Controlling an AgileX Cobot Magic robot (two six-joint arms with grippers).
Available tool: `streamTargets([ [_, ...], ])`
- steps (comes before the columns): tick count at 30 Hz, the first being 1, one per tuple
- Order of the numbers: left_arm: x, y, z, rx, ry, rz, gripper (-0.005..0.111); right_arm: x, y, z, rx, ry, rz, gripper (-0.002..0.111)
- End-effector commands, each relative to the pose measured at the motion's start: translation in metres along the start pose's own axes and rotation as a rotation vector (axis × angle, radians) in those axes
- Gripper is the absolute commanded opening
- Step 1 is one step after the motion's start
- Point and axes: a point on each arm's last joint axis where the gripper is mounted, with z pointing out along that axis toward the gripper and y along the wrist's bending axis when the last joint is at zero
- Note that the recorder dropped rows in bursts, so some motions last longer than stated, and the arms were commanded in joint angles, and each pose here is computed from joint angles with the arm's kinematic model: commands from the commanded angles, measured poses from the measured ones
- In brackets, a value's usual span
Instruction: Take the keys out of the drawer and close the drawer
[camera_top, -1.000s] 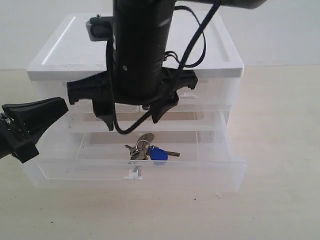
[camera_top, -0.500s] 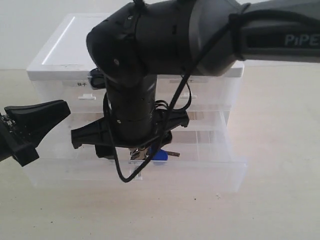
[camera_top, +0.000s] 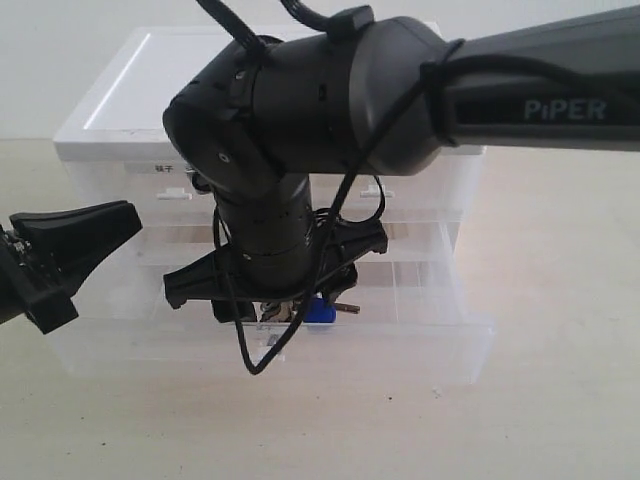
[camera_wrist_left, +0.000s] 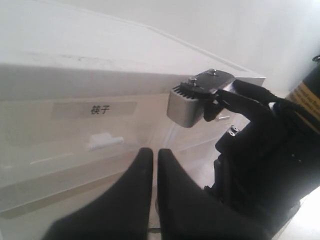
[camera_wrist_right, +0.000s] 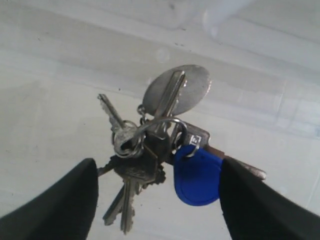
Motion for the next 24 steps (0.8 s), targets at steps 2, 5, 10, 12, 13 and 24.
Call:
streamTargets([
  [2,0.0,-0.002,-0.002,0.006,0.001,-0.017,0.005,-0.002,0.003,0.016,-0.021,0.016,0.013,0.062],
  [5,0.001,-0.002,-0.002,0.009,0.003,-0.015,0.005,0.0,0.007,0.034,0.006,0.049,-0.003,0.062],
  [10,0.001,-0.002,-0.002,0.009,0.003,-0.015,0.005,0.004,0.006,0.042,0.035,0.088,-0.024,0.052],
  [12,0.001,-0.002,-0.002,0.009,0.003,-0.015,0.005,0.005,0.004,0.041,0.058,0.107,-0.029,0.036],
  [13,0.001,-0.002,-0.002,0.009,0.003,-0.015,0.005,0.006,0.003,0.041,0.072,0.114,-0.046,0.025],
  [24,0.001,-0.002,-0.002,0.009,0.003,-0.015,0.005,0.001,-0.005,0.021,0.101,0.058,-0.196,0.0],
])
